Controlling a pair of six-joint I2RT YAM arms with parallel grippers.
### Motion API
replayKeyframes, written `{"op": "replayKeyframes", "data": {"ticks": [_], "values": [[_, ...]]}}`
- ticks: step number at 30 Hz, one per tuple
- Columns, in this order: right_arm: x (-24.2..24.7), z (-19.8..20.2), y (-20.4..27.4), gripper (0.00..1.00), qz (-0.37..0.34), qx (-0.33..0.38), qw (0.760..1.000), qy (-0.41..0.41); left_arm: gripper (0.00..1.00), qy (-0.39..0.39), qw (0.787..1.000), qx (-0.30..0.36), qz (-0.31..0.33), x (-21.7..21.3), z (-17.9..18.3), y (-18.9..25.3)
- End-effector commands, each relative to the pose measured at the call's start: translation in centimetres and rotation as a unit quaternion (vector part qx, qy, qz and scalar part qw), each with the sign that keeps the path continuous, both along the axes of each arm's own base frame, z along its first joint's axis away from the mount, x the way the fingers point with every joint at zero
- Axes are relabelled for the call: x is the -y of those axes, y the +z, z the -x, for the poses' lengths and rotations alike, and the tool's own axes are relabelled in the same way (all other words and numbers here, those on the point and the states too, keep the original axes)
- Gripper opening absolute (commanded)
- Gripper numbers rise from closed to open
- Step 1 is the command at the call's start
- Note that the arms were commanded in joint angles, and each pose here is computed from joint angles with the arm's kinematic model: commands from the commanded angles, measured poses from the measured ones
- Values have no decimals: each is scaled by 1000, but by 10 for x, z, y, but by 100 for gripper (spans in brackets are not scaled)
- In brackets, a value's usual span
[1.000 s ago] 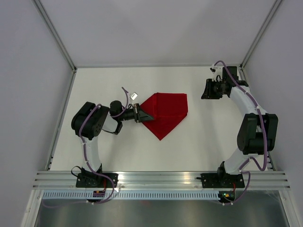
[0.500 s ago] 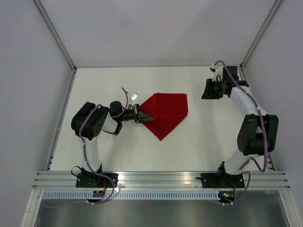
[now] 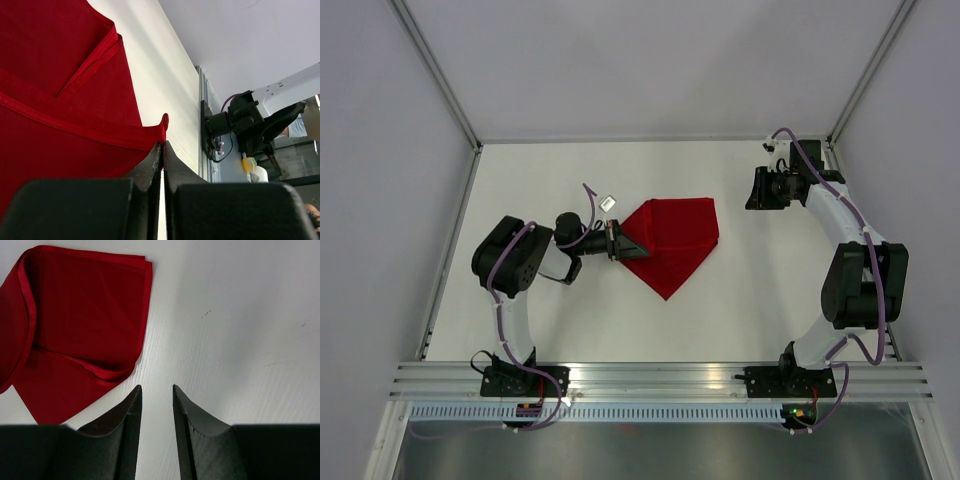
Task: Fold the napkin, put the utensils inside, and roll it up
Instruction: Fold the napkin, then roll the napkin with the utensil
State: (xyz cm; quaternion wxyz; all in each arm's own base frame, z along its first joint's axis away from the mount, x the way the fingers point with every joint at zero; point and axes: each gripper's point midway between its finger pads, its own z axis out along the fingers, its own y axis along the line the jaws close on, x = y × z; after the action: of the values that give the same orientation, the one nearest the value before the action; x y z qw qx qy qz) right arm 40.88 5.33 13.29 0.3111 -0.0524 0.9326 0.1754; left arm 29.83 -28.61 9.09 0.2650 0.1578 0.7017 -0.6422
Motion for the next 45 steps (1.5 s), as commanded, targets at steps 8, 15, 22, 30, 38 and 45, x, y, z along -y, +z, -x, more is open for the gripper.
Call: {"op": "replayKeyframes", "data": {"ticks": [8,15,22,30,38,45], "values": [[-2,2,14,37,9,21,1000,3,17,-41,984,171,8,18,12,25],[-5,0,13,37,14,21,1000,7,34,-41,983,178,-33,21,12,16],[-36,10,19,37,28,21,997,67,36,19,976,211,-52,14,-7,50],[-135,62,5,38,82,29,960,265,47,399,881,154,-204,-85,-85,109],[-209,113,-30,39,140,46,904,401,59,566,777,-12,-274,-192,-78,108],[-235,136,-50,48,186,66,877,439,69,606,749,-3,-269,-223,-66,132]]}}
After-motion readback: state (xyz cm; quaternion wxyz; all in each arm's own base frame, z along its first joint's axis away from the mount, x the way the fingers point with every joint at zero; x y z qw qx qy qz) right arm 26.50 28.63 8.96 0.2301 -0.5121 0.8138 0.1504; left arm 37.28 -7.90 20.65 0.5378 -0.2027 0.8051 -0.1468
